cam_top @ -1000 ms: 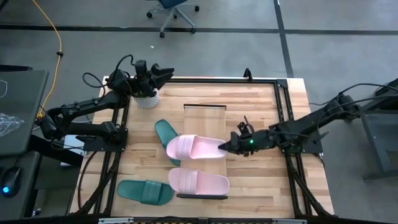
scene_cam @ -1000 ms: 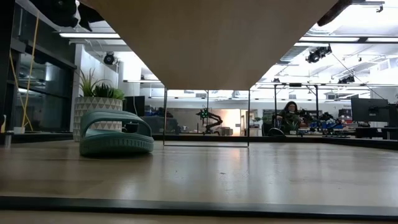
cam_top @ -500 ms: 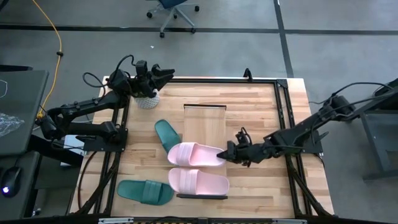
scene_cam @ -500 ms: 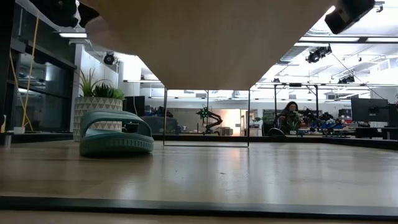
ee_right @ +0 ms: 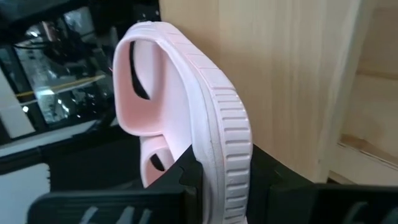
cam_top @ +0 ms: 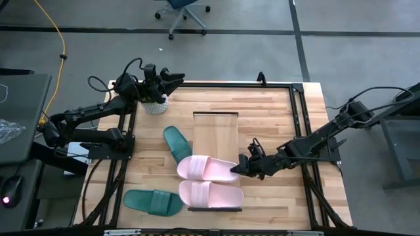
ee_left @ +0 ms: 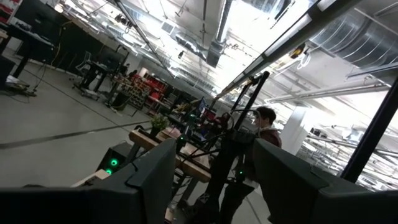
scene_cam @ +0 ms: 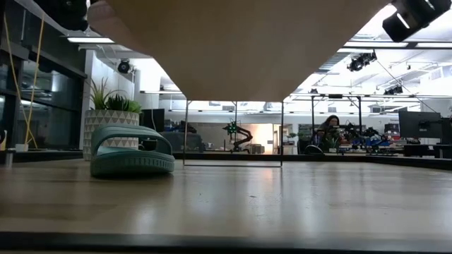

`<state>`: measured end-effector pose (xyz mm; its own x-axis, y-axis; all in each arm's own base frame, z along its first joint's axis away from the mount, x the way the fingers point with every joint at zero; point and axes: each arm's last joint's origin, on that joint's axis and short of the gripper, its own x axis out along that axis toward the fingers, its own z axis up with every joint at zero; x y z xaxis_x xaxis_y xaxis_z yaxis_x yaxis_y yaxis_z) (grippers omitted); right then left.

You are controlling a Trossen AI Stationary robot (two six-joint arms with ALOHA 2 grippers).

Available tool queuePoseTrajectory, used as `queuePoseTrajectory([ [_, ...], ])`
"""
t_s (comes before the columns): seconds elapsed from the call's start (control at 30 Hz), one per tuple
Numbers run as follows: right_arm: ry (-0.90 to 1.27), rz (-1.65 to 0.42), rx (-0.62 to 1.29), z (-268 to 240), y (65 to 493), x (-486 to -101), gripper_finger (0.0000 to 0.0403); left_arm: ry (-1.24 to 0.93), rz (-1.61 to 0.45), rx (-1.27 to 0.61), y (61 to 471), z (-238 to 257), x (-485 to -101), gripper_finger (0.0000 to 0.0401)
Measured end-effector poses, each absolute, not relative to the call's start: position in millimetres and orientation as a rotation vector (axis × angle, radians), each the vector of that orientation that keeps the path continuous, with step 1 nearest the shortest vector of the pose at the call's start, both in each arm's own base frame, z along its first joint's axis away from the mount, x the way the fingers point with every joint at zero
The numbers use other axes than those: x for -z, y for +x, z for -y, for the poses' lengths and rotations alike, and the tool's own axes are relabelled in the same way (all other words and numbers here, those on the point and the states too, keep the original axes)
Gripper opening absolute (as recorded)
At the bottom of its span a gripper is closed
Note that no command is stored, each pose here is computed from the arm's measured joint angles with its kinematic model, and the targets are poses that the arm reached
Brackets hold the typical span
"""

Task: Pick and place slides into the shelf
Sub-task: Put the pink slides on the shelf

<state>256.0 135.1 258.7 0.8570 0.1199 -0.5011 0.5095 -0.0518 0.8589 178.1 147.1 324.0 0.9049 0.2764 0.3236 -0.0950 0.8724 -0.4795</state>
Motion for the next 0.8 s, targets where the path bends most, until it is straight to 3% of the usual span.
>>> queuePoseTrajectory([
  [0.2,1.604,-0.54,0.339,-135.4,255.0,-257.2,0.005,-0.474,0.397,-0.2,178.0,-147.1,-324.0,0.0205],
  [0.8,1.602,-0.634,0.316,-137.3,253.1,-255.1,0.0133,-0.474,0.397,-0.2,178.1,-147.1,-324.0,0.0205],
])
